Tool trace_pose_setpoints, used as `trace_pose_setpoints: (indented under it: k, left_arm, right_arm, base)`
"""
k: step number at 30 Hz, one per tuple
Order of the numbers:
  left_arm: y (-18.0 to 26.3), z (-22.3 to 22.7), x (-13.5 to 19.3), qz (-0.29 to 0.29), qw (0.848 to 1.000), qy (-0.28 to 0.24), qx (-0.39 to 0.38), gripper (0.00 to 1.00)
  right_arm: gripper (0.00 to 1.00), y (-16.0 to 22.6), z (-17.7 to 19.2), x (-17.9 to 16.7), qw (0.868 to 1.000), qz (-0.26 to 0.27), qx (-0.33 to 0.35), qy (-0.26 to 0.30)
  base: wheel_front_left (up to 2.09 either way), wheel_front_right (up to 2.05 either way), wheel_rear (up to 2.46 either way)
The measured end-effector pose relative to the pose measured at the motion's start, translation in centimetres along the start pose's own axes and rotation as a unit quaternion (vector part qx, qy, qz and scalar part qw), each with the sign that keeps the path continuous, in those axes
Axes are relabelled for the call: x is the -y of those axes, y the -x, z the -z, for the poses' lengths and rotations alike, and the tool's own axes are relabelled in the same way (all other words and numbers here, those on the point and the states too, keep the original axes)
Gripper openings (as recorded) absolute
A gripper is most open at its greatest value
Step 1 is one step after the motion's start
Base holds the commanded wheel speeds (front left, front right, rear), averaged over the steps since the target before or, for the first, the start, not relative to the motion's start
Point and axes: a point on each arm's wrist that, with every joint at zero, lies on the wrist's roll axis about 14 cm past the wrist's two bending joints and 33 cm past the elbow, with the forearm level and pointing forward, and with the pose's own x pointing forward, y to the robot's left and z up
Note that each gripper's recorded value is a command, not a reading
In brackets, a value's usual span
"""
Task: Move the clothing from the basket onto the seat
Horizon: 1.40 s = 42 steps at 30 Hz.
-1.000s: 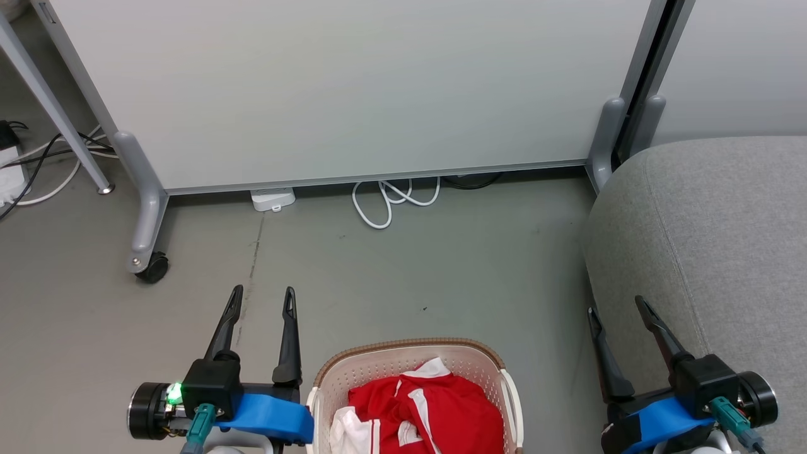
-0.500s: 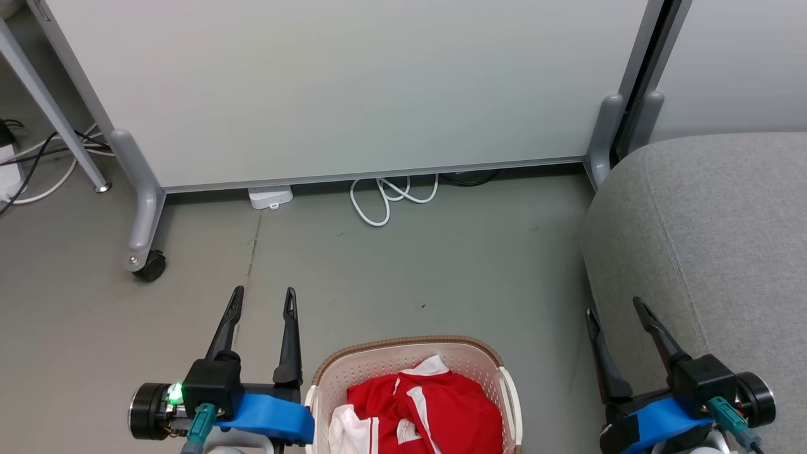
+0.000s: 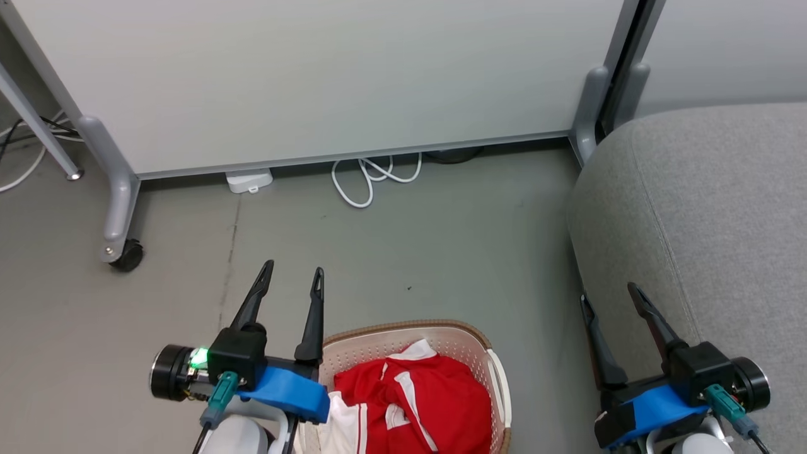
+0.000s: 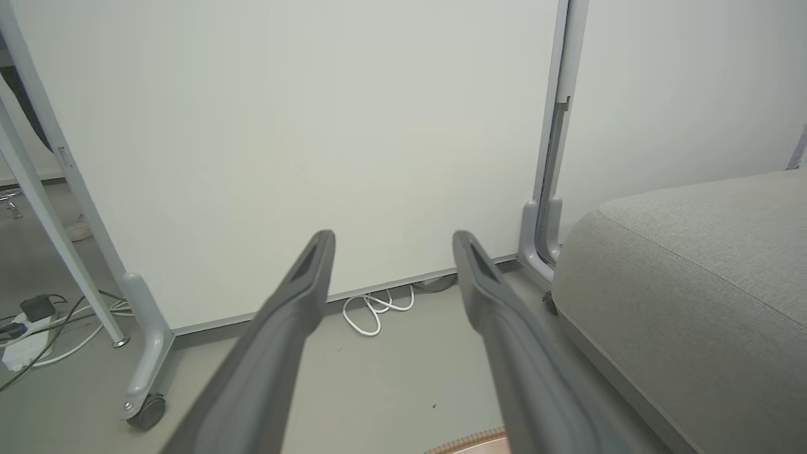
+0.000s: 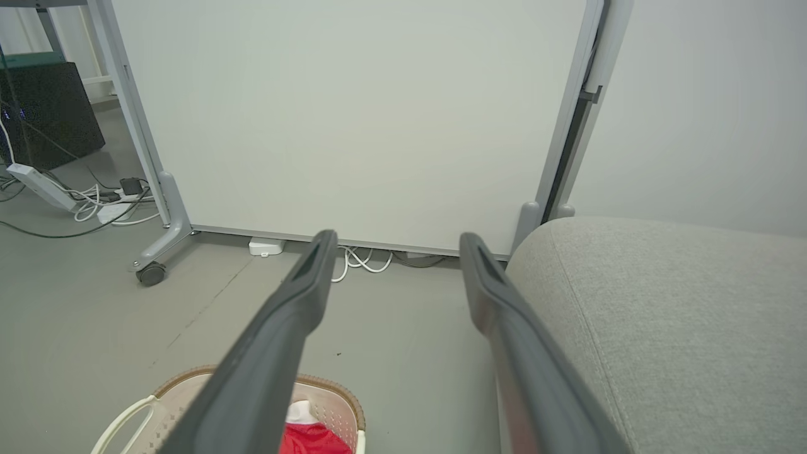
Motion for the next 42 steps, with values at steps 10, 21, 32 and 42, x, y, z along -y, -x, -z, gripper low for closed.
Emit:
trace_pose_setpoints:
  k: [10, 21, 32, 42]
  left_arm:
    - [-3.1, 3.6, 3.3, 0.077, 0.996, -0.010, -0.052, 1.00]
    - [-6.6, 9.9, 7.6, 0.173, 0.976, -0.018, -0.130, 1.00]
    - [-7.4, 19.5, 9.9, 0.249, 0.936, -0.036, -0.244, 1.00]
    - [-4.8, 28.5, 10.3, 0.292, 0.882, -0.046, -0.367, 1.00]
  right_arm:
    - [1.00, -1.0, 0.9, 1.2, 1.000, 0.013, -0.010, 0.001]
    - [1.00, -3.1, 2.7, 2.2, 0.999, 0.017, -0.029, 0.012]
    - [1.00, -5.9, 5.4, 3.8, 0.998, 0.025, -0.049, 0.023]
    - [1.00, -7.0, 9.0, 5.3, 0.995, 0.033, -0.082, 0.033]
  base:
    - [0.00, 0.00, 0.00]
    - [0.00, 0.00, 0.00]
    - [0.00, 0.00, 0.00]
    - [0.00, 0.00, 0.00]
